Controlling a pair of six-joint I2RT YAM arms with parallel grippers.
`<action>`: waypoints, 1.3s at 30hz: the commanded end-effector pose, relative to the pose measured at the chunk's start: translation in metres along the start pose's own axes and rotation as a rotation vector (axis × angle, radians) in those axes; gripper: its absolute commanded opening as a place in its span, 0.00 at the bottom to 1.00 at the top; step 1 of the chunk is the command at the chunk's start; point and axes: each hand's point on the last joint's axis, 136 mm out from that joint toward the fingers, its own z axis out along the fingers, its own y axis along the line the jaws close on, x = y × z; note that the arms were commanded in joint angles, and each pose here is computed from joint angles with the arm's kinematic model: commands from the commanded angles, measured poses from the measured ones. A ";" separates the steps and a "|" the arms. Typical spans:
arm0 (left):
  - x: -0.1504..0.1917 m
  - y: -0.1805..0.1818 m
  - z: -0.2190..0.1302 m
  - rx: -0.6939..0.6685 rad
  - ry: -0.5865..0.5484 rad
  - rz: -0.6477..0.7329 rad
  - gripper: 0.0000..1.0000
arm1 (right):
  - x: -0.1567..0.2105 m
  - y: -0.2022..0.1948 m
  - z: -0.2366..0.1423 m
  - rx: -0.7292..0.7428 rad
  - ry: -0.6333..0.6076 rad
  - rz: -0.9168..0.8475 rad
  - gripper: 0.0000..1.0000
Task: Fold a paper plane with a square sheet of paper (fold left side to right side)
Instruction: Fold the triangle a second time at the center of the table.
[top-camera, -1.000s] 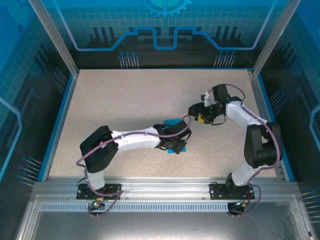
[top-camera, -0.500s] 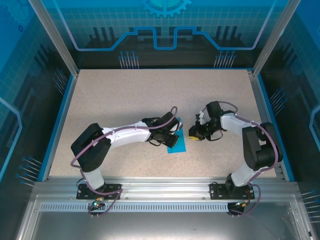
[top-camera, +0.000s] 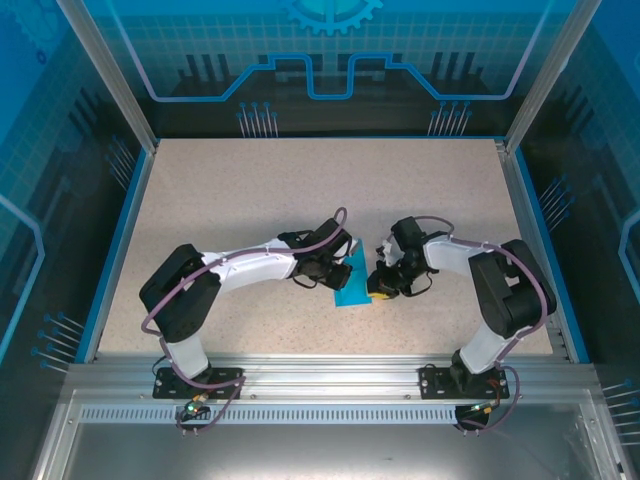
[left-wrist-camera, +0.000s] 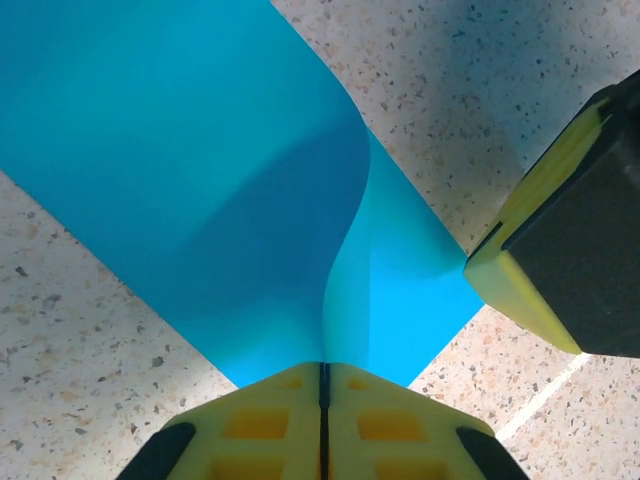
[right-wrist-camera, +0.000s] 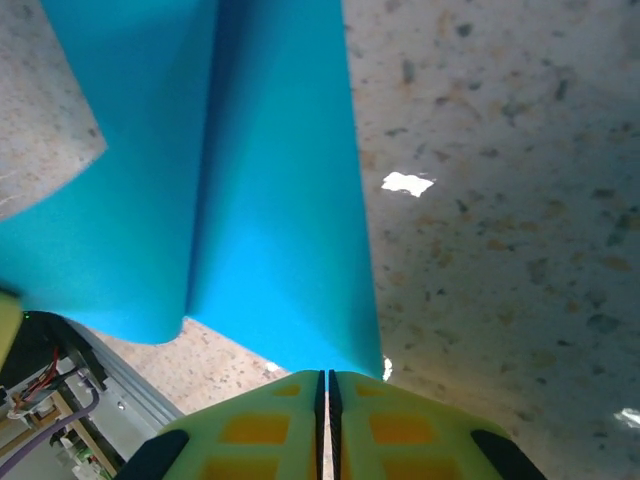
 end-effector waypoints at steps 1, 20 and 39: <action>0.003 0.011 0.002 -0.037 0.012 -0.020 0.09 | 0.003 -0.005 0.006 0.047 0.028 0.007 0.12; 0.008 0.030 0.018 -0.109 0.057 -0.027 0.09 | 0.010 -0.019 0.012 0.118 0.067 0.019 0.12; 0.001 0.035 0.026 -0.119 0.047 -0.023 0.09 | 0.011 -0.021 0.014 0.123 0.077 0.019 0.13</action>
